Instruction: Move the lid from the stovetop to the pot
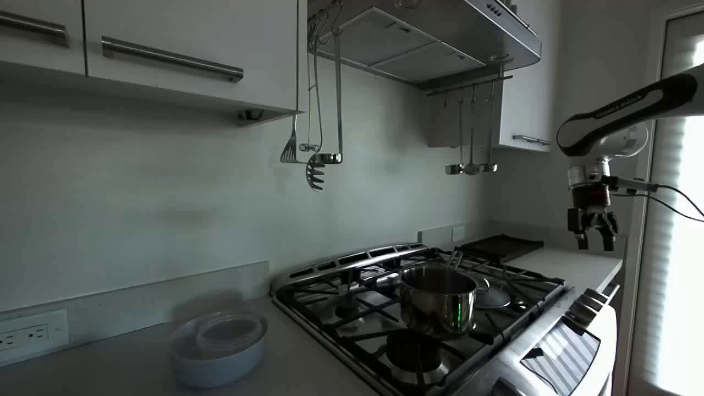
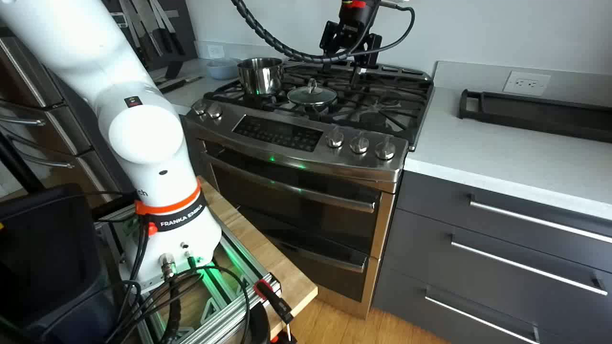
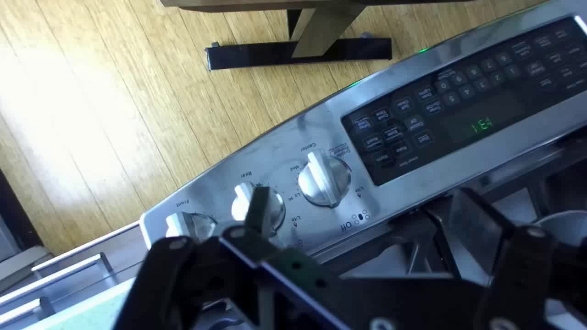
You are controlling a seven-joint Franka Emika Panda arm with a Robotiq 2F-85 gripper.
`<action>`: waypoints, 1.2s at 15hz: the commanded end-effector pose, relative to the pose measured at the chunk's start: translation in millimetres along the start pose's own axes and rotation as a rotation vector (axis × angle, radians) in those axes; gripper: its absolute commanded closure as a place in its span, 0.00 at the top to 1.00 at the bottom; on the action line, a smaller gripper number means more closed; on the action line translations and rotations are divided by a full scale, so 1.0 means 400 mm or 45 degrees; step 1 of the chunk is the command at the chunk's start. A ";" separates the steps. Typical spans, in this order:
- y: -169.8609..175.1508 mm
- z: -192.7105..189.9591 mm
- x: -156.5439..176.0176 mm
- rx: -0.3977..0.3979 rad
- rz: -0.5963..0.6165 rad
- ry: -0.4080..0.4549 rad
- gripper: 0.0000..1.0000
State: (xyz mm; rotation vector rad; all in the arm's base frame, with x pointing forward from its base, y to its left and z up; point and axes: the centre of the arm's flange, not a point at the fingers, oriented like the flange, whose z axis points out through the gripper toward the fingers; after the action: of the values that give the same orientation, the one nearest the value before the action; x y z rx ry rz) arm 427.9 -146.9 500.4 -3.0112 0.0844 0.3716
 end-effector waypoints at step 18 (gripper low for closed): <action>-0.418 0.054 0.200 0.204 -0.768 0.322 1.00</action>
State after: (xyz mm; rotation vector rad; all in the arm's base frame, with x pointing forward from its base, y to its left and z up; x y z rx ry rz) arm 499.2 -8.4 494.4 -2.8232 -0.5371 -0.0509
